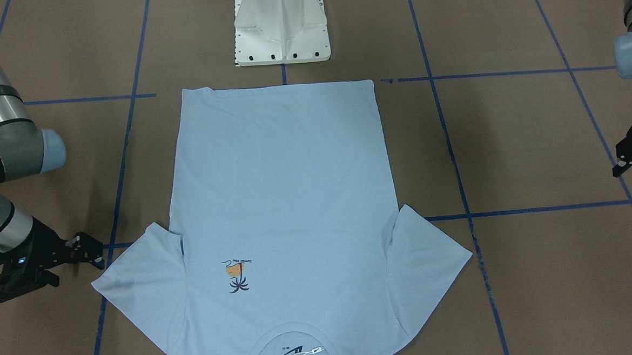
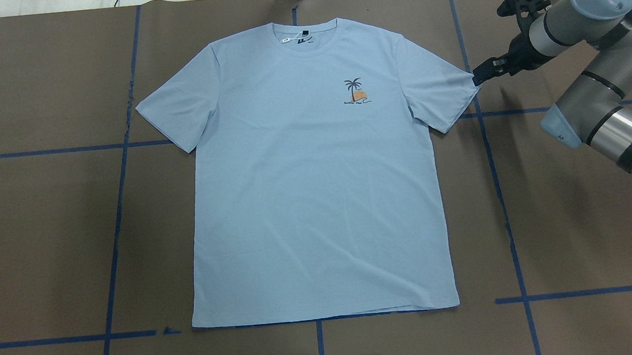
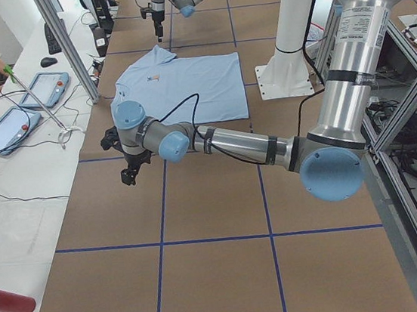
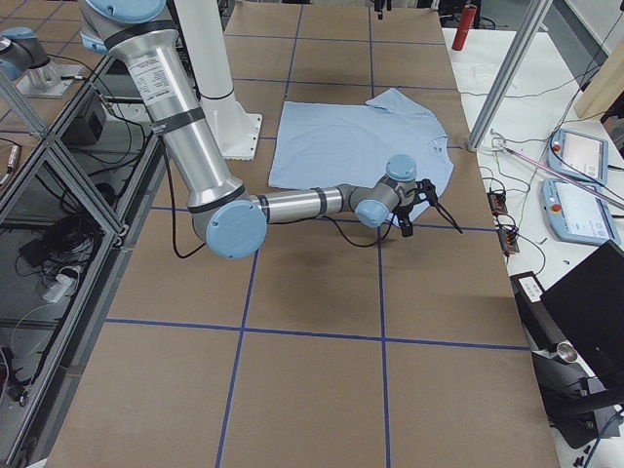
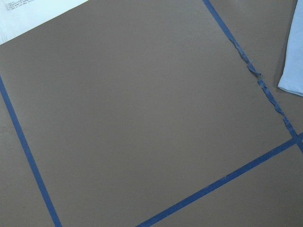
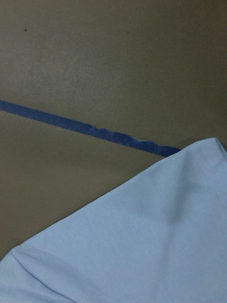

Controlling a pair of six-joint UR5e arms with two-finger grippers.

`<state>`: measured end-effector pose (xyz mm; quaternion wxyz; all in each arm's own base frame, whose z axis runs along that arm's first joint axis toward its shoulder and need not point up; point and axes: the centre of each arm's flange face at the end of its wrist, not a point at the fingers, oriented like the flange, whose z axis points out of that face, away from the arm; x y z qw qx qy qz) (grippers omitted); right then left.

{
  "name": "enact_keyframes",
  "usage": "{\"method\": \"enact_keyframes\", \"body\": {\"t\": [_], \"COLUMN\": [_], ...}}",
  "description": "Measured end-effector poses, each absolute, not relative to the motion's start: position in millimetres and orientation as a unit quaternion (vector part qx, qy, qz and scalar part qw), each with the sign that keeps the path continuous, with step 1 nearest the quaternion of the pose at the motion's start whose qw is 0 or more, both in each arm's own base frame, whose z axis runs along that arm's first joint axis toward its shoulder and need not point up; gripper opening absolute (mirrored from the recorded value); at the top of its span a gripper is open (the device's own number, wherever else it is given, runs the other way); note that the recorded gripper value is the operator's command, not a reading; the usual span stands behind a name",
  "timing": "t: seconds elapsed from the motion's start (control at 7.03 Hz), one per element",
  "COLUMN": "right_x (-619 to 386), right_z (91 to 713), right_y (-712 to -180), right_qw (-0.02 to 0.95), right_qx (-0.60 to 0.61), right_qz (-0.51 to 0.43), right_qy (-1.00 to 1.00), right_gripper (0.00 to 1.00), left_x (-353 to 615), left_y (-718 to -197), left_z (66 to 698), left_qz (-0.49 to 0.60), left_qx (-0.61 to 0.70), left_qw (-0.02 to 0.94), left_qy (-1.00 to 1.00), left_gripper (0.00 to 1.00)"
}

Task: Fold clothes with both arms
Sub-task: 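Grasp the sleeve with the right gripper and fold it inward toward the collar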

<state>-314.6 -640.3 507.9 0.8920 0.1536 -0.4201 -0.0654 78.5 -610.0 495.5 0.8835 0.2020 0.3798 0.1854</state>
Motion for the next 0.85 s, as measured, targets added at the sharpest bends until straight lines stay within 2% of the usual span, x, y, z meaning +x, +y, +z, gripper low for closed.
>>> {"method": "enact_keyframes", "body": {"t": [0.14, 0.43, 0.57, 0.85], "right_x": [-325, -335, -337, -340], "right_z": [509, 505, 506, 505], "right_y": [-648, -656, -656, -655], "right_qw": [0.894, 0.896, 0.896, 0.896], "right_qx": [0.154, 0.156, 0.156, 0.155], "right_qz": [-0.063, -0.062, -0.062, -0.065], "right_qy": [-0.417, -0.411, -0.411, -0.411], "right_gripper": [0.98, 0.73, 0.54, 0.04], "left_x": [78, 78, 78, 78], "left_y": [-610, -609, -608, -609], "left_z": [493, 493, 492, 489], "left_qz": [0.186, 0.187, 0.187, 0.188], "left_qx": [0.207, 0.210, 0.210, 0.212], "left_qw": [0.882, 0.881, 0.881, 0.879], "left_qy": [0.380, 0.381, 0.381, 0.383], "left_gripper": [1.00, 1.00, 1.00, 1.00]}}
